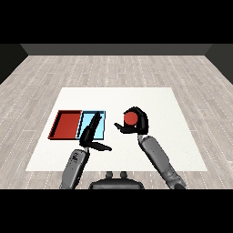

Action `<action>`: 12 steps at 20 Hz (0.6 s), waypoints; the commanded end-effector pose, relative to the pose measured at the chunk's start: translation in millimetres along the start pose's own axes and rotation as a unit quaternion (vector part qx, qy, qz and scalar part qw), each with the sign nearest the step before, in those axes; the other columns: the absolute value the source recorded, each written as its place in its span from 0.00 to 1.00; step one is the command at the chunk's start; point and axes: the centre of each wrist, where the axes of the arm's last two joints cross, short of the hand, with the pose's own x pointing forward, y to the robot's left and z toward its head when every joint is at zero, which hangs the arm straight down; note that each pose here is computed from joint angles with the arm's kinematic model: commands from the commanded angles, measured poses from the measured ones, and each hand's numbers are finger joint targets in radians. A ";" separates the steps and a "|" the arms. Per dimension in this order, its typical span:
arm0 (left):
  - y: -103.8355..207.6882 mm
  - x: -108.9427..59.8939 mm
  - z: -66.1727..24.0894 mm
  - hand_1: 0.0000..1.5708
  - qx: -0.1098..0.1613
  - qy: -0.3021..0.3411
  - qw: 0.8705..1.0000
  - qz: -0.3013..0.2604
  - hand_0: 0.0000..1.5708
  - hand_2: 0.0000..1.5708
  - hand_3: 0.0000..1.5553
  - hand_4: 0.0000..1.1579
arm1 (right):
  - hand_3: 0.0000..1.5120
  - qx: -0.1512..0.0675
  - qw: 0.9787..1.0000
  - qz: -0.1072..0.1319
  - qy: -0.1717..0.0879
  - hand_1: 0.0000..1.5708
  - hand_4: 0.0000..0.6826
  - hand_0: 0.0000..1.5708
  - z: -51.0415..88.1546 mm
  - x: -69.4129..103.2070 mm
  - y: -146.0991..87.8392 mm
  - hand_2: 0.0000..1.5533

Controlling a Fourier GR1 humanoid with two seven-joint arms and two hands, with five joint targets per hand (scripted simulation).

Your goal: Pick the red can and put it in the red box

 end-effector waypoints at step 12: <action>-49.0 -30.8 -9.8 0.00 -0.041 0.066 0.996 0.036 0.00 0.00 0.00 0.00 | 0.93 0.008 0.999 0.006 -0.031 1.00 0.96 1.00 2.5 27.1 9.5 0.95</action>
